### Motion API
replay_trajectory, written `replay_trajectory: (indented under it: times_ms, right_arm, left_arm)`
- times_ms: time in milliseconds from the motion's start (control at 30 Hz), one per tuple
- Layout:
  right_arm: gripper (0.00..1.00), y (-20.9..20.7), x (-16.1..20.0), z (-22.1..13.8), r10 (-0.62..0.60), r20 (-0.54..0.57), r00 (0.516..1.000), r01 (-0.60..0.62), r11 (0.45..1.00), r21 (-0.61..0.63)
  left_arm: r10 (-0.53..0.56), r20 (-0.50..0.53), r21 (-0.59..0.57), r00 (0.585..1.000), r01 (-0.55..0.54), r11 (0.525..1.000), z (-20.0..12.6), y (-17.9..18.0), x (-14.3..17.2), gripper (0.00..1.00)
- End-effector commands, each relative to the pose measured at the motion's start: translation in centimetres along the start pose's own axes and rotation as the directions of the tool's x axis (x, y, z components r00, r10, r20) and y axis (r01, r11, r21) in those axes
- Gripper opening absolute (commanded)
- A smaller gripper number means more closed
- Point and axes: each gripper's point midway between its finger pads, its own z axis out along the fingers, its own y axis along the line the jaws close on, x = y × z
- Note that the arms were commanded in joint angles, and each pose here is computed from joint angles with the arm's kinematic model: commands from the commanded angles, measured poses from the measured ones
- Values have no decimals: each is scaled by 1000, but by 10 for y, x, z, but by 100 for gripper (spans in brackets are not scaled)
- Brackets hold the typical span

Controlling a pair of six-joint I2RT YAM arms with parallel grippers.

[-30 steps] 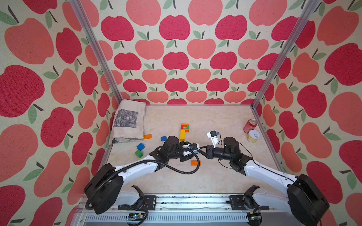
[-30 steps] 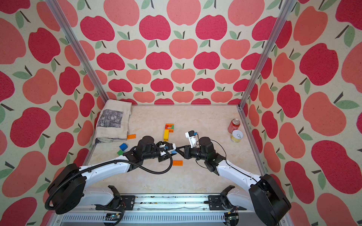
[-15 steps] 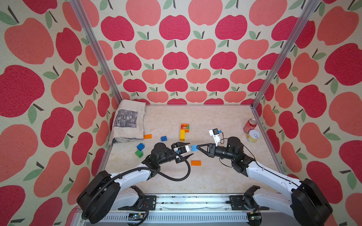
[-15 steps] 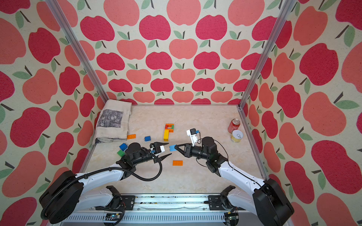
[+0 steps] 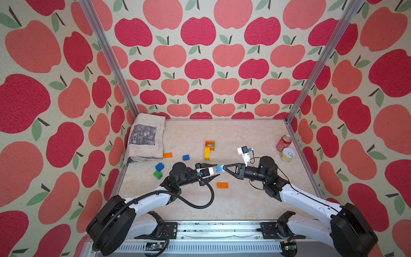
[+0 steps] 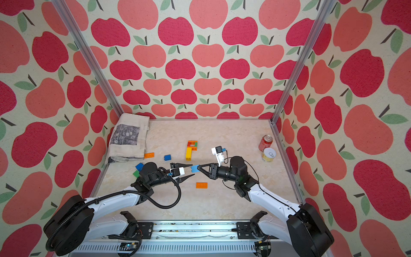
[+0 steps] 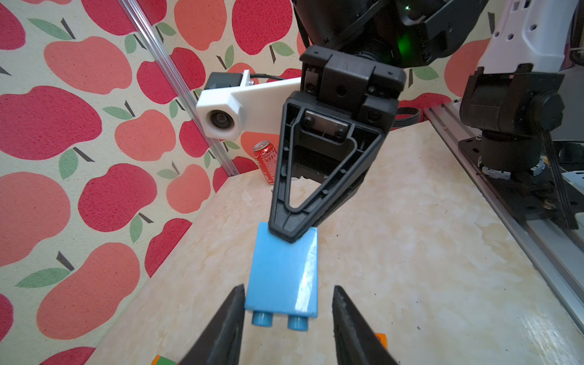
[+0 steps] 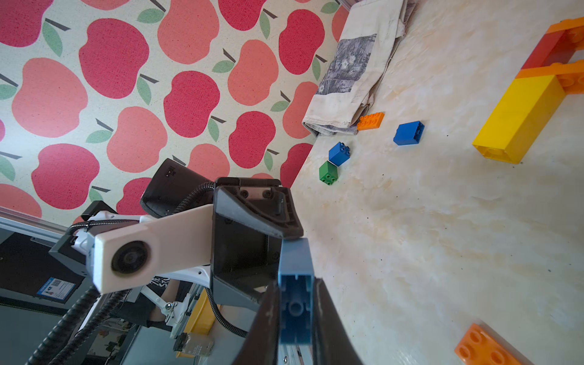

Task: Assemble the letter p with lego
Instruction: Pick up the lego brick from the center of the board.

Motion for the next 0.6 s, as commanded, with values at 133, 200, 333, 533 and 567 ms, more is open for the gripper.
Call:
replay_trajectory:
  times_ms: [133,200,333,533,567]
  right_arm:
    - [4,10,0,-1,-11,1,1000,11,999,-51]
    - [4,11,1,-1,-11,-1,1000,10,998,-56]
    - [4,9,2,0,-7,-5,1000,7,998,-55]
    - [4,3,4,1,3,-7,1000,-3,999,-42]
    - [5,2,5,2,6,-8,1000,-6,999,-38]
  left_arm:
    - [2,23,27,1000,-3,1000,0,2,-13,43]
    - [-1,19,27,1000,1,1000,0,2,-12,41]
    - [-9,15,24,1000,8,1000,1,4,-14,38]
    - [-26,9,32,1000,26,999,2,5,-17,33]
    - [-28,6,33,1000,28,999,2,5,-17,32]
